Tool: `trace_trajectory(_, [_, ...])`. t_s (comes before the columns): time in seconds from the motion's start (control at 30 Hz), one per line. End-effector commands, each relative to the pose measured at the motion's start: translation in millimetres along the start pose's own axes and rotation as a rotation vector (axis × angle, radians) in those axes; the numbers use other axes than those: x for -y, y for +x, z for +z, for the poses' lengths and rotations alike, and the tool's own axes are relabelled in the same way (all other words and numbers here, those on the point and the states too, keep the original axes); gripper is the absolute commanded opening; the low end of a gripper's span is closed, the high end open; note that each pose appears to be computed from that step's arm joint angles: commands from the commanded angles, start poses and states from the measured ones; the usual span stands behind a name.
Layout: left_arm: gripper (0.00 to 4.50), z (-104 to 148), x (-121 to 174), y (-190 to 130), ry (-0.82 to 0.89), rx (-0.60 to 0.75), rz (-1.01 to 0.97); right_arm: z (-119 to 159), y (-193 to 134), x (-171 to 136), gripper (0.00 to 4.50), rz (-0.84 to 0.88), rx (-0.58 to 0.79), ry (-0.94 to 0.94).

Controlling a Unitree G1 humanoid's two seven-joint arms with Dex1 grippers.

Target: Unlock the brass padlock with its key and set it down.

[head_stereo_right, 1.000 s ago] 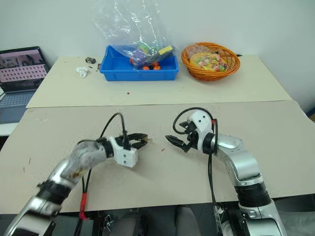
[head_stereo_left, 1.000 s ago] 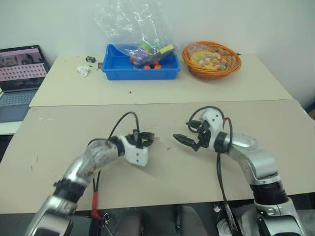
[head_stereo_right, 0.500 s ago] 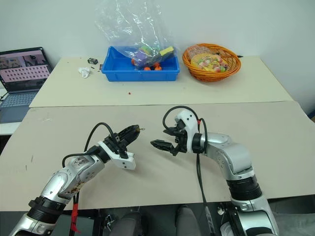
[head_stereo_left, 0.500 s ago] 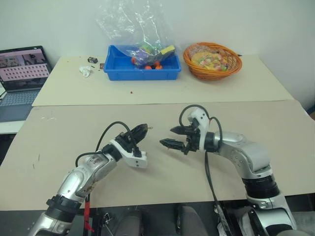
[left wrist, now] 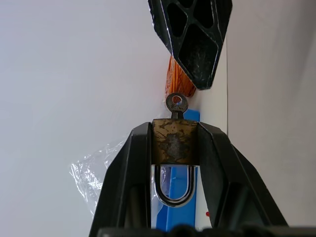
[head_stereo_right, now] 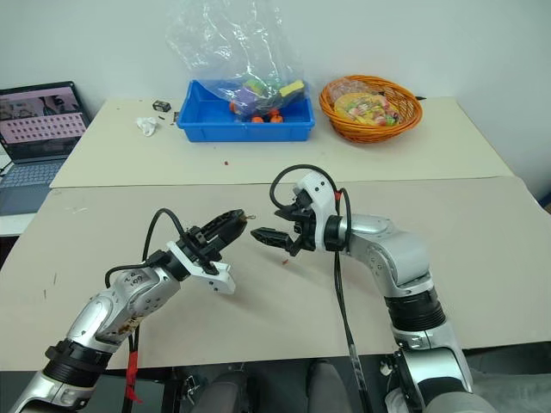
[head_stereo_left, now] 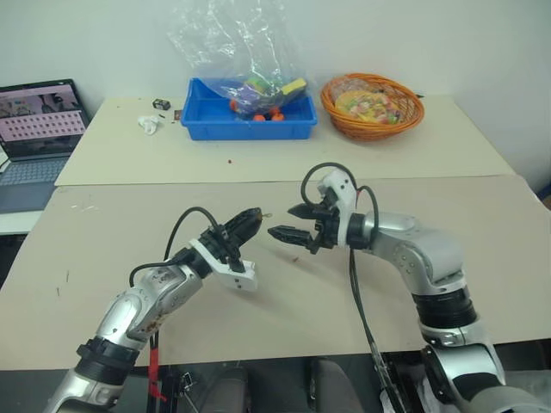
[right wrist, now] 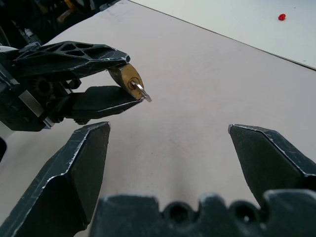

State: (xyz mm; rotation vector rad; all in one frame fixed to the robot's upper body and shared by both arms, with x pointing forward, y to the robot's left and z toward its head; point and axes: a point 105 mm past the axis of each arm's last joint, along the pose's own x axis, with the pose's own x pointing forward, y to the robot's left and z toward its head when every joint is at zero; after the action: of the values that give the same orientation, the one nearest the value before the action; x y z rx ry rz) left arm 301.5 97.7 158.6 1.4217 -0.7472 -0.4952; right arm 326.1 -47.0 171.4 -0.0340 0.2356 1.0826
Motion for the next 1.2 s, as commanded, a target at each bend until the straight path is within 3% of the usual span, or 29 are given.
trace_trajectory(0.03, [0.83,7.4,-13.4,2.5,-0.038,0.049,0.036,13.9,0.4,-6.2,4.5,0.013,0.044,-0.046])
trace_trajectory(0.27, [0.83,6.2,-5.1,1.7,-0.135,0.04,-0.03,12.7,0.3,-7.8,4.5,0.019,0.043,-0.041])
trace_trajectory(0.37, [0.83,7.1,-4.4,1.3,-0.141,0.043,-0.043,11.3,-1.8,-7.4,3.8,0.019,0.037,-0.039])
trace_trajectory(0.53, [0.83,5.9,-1.6,0.1,-0.144,0.032,-0.061,11.3,-5.6,-4.4,1.95,0.013,0.033,-0.03])
trace_trajectory(0.73, [0.83,7.7,-3.2,0.6,-0.144,0.037,-0.055,9.2,-7.5,-4.4,0.03,0.024,0.02,-0.022])
trace_trajectory(1.13, [0.83,9.2,-1.9,0.1,-0.151,0.041,-0.057,8.7,-7.8,1.9,0.03,-0.008,0.019,-0.041])
trace_trajectory(1.17, [0.83,9.5,-1.9,0.1,-0.152,0.041,-0.057,9.5,-9.2,3.7,0.58,-0.014,0.021,-0.037])
trace_trajectory(1.2, [0.83,9.7,-1.8,0.0,-0.156,0.04,-0.057,10.5,-11.5,4.6,0.85,-0.012,0.022,-0.041])
